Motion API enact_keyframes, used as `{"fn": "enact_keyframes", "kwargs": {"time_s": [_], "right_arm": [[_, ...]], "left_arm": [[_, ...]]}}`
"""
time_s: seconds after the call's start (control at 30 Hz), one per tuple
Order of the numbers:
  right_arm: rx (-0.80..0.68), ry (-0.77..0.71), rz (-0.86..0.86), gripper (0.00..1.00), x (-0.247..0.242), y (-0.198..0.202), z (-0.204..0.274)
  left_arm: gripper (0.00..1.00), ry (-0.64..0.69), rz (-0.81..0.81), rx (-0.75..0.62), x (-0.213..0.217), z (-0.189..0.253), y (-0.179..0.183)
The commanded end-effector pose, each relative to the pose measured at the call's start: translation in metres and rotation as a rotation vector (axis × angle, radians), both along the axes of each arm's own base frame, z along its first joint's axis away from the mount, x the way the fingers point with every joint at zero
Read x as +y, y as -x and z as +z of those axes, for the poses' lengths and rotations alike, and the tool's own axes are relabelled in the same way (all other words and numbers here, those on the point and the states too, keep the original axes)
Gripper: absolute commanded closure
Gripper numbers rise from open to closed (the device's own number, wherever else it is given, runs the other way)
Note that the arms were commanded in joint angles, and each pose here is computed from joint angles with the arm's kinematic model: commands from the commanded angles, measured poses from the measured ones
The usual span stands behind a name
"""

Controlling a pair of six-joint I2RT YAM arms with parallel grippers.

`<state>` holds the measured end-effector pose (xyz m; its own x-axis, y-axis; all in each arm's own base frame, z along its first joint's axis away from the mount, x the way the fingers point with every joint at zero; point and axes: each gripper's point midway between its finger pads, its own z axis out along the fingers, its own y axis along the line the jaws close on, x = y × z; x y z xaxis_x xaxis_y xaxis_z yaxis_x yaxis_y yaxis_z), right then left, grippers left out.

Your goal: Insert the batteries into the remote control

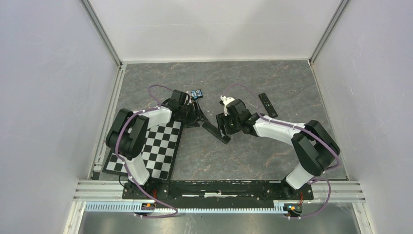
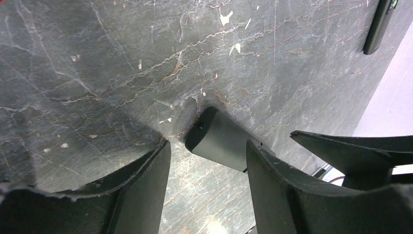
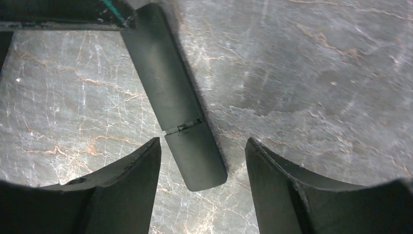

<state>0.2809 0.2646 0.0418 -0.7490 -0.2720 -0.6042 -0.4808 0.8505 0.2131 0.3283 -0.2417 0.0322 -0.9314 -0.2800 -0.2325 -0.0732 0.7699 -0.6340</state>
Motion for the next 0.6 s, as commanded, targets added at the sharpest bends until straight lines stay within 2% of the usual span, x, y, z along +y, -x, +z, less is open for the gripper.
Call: {"fn": "enact_keyframes", "kwargs": {"time_s": [0.0,0.13,0.27,0.57], "right_arm": [[-0.012,-0.040,-0.178,0.30,-0.013,-0.013,0.027],[0.055,-0.034,-0.325,0.31,-0.036,0.003,0.011],[0.078,-0.056,-0.410,0.39,-0.050,0.017,0.005],[0.208,-0.139,-0.403,0.53,-0.039,0.041,-0.012]], "left_arm": [[0.33,-0.069,-0.011,-0.081,0.008,0.007,-0.010],[0.34,-0.061,-0.014,-0.127,0.006,0.014,-0.018],[0.40,-0.047,-0.028,-0.158,0.001,0.014,-0.023],[0.46,-0.006,-0.056,-0.188,-0.014,0.012,-0.026]]}}
